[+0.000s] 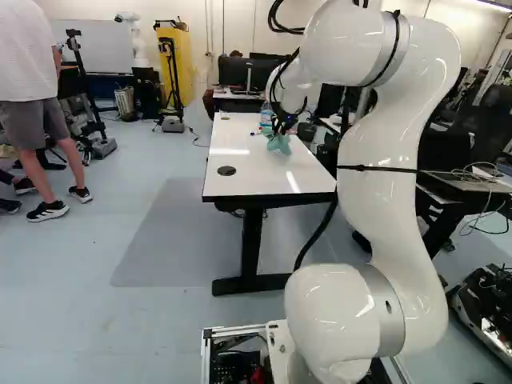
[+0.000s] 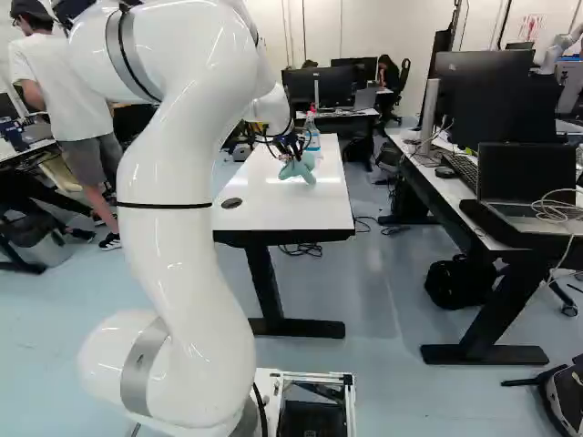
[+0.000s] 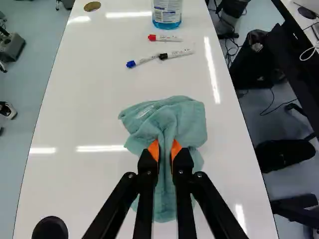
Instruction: Clean the table with the green towel
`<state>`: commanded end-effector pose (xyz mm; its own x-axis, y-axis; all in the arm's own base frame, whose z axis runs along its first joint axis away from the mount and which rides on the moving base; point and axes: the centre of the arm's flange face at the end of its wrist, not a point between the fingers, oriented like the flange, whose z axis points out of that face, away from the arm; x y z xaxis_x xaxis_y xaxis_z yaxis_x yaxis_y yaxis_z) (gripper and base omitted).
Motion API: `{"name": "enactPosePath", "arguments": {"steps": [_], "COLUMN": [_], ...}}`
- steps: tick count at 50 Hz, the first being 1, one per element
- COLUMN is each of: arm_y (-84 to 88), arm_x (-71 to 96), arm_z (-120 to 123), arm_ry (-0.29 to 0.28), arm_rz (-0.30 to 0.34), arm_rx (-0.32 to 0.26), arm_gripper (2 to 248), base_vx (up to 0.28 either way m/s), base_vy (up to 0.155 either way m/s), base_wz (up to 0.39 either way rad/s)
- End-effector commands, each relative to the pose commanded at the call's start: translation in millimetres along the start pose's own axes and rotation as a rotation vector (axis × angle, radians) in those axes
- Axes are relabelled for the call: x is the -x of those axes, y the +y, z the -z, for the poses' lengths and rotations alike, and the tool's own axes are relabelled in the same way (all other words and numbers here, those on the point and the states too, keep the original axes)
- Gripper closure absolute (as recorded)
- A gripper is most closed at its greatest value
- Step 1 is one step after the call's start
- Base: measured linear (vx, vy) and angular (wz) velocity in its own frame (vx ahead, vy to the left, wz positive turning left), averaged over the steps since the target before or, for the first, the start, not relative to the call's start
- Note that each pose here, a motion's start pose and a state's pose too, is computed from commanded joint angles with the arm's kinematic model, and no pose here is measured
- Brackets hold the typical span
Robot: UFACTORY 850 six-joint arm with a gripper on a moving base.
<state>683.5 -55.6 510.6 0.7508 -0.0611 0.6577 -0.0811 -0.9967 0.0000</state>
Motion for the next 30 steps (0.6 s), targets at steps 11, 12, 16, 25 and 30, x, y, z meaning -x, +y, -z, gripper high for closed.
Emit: {"name": "enactPosePath", "arguments": {"steps": [11, 12, 16, 25, 30], "arm_y": [-0.9, -0.9, -0.9, -0.9, -0.9], "arm_x": [-3.1, -2.7, -0.4, 5.2, 8.3], "arm_z": [-14, -15, -19, -30, -36], "arm_ry": [-0.003, -0.004, -0.011, -0.027, -0.036], "arm_rz": [0.001, 0.001, 0.001, 0.001, 0.001], "arm_rx": [-0.001, -0.001, -0.001, -0.001, -0.001], "arm_gripper": [202, 202, 202, 202, 202], "base_vx": [0.0, 0.0, 0.0, 0.0, 0.0], "base_vy": [0.0, 0.0, 0.0, 0.0, 0.0], "base_wz": [0.0, 0.0, 0.0, 0.0, 0.0]}}
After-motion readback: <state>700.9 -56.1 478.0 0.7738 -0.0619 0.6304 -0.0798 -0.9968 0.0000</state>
